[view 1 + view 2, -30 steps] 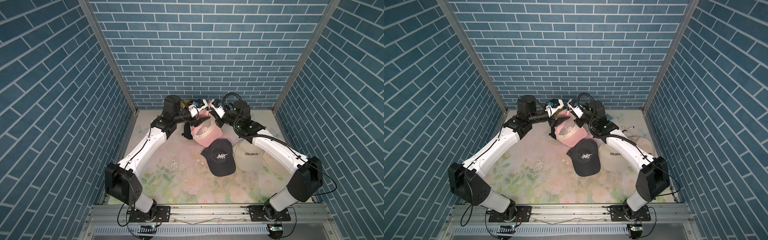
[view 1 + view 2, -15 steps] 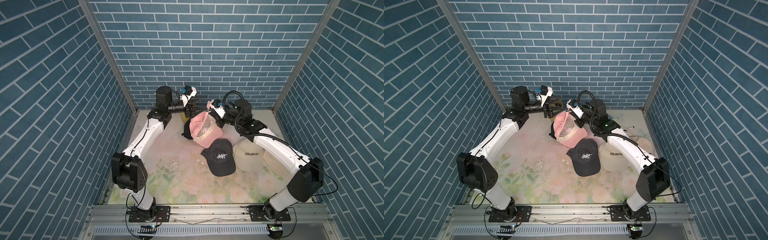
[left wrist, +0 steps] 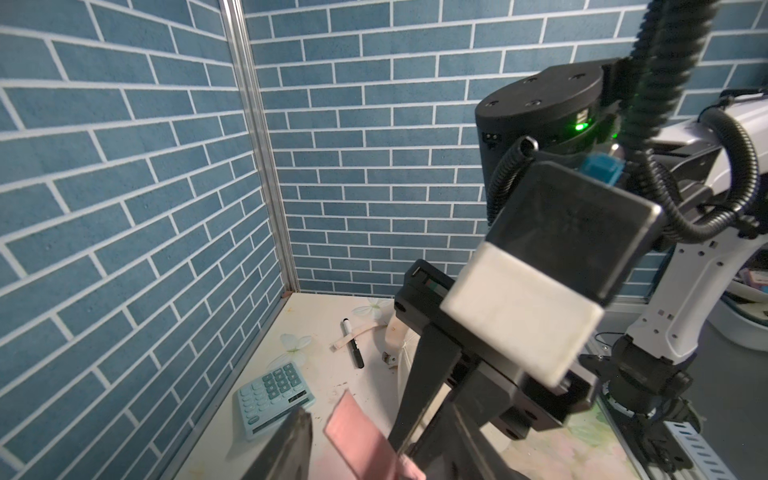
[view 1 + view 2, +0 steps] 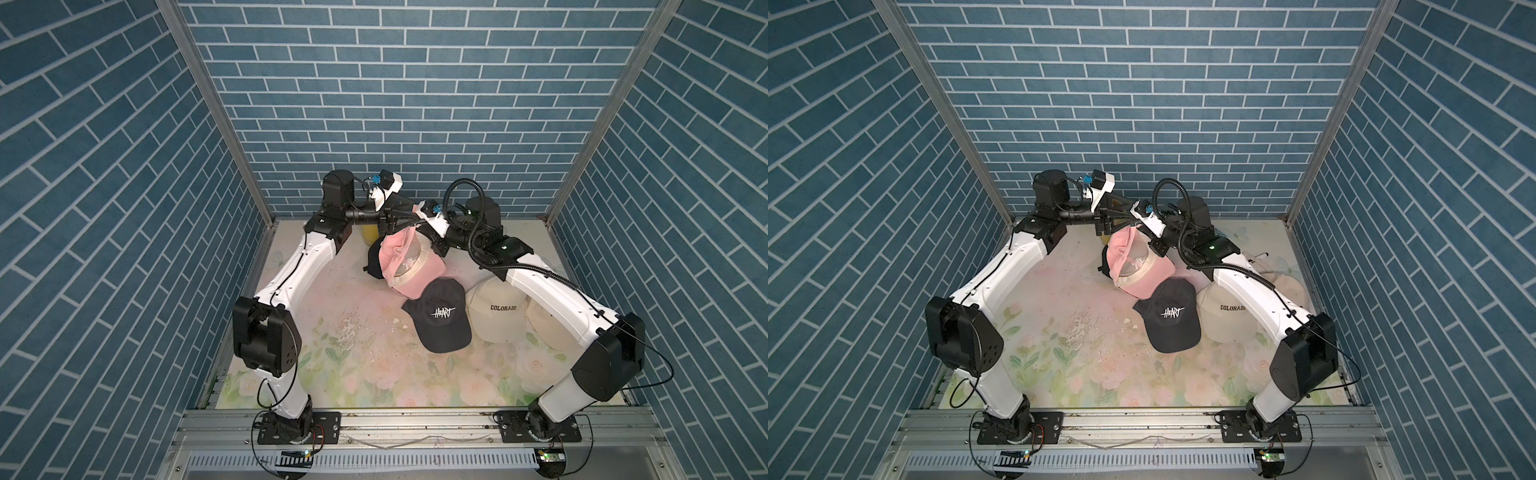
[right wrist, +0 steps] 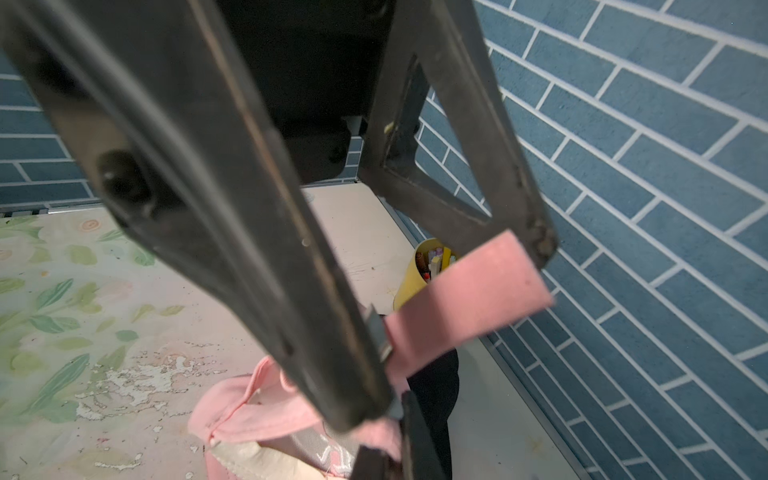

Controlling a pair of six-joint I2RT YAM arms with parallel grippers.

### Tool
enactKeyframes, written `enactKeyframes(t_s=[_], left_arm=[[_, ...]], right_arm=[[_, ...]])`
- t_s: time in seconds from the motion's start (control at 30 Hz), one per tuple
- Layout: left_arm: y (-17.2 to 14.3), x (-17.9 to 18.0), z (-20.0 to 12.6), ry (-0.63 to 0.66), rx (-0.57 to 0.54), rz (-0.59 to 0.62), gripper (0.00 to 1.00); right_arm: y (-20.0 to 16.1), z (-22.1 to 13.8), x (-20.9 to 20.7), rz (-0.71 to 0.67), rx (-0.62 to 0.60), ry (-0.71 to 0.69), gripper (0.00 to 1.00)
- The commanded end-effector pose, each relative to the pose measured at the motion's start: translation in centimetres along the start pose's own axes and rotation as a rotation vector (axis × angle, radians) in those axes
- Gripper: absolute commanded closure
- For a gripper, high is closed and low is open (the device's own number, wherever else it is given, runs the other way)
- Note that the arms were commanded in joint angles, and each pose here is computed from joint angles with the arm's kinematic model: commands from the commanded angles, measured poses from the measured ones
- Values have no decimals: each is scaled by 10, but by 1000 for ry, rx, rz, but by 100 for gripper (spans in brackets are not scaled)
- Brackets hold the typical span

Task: Open the adjustable buckle of the baseball cap
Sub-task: Pull the adjustable strap on the baseball cap.

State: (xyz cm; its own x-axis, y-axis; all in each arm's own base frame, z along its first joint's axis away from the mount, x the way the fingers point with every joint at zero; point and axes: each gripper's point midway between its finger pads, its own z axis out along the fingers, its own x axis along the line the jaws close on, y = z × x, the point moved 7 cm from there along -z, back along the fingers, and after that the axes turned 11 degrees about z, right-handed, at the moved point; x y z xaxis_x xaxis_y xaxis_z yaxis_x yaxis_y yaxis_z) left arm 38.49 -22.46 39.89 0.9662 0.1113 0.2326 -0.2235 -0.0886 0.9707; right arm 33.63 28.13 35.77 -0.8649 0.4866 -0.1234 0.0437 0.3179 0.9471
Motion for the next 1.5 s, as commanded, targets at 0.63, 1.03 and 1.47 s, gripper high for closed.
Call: enactKeyframes(t_s=[0.63, 1.03, 1.47], left_arm=[[19, -30, 0, 49, 1, 85, 100], [30, -33, -9, 206, -32, 132, 72], [13, -17, 10, 595, 217, 167, 36]], right_arm=[[2, -4, -53, 309, -80, -226, 100], [-3, -1, -63, 421, -87, -232, 100], [10, -4, -63, 462, -19, -307, 100]])
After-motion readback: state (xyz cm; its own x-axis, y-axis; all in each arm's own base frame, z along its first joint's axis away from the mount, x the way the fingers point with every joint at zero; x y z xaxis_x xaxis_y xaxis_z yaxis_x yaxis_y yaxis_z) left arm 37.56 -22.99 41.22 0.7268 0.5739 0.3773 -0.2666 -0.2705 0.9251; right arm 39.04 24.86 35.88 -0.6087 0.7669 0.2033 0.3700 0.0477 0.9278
